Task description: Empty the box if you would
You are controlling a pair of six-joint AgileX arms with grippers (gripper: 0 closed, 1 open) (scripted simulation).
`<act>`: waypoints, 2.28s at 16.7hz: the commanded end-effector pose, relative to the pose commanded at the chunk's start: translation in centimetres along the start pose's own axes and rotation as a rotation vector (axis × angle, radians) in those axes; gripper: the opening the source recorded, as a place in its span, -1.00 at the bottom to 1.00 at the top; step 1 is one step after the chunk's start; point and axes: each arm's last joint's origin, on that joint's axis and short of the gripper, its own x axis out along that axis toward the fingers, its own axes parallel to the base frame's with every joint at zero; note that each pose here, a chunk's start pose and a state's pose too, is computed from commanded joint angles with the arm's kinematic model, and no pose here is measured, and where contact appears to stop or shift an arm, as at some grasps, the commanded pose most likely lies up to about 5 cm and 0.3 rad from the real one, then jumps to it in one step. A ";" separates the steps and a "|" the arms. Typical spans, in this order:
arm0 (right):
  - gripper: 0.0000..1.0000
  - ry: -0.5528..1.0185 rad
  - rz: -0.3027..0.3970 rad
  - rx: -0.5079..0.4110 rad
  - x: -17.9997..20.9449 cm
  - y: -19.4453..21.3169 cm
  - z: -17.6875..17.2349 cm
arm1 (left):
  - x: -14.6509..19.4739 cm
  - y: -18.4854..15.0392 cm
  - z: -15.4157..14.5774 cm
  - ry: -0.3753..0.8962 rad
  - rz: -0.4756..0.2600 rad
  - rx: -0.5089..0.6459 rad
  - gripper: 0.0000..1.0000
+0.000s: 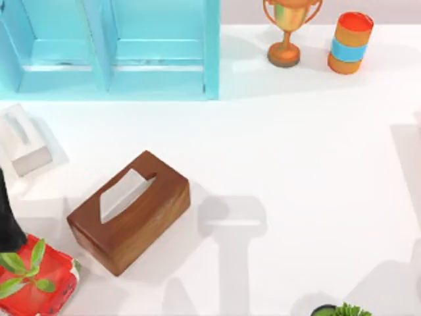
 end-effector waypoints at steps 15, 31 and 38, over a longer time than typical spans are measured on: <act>-0.81 0.000 0.000 0.000 0.0 0.0 0.0 | 0.0 0.0 0.0 0.000 0.000 0.000 1.00; -1.00 -0.003 -0.002 -0.004 -4.2 -0.5 0.9 | 0.0 0.0 0.0 0.000 0.000 0.000 1.00; -1.00 0.003 0.001 0.001 -12.7 0.1 0.1 | 0.0 0.0 0.0 0.000 0.000 0.000 1.00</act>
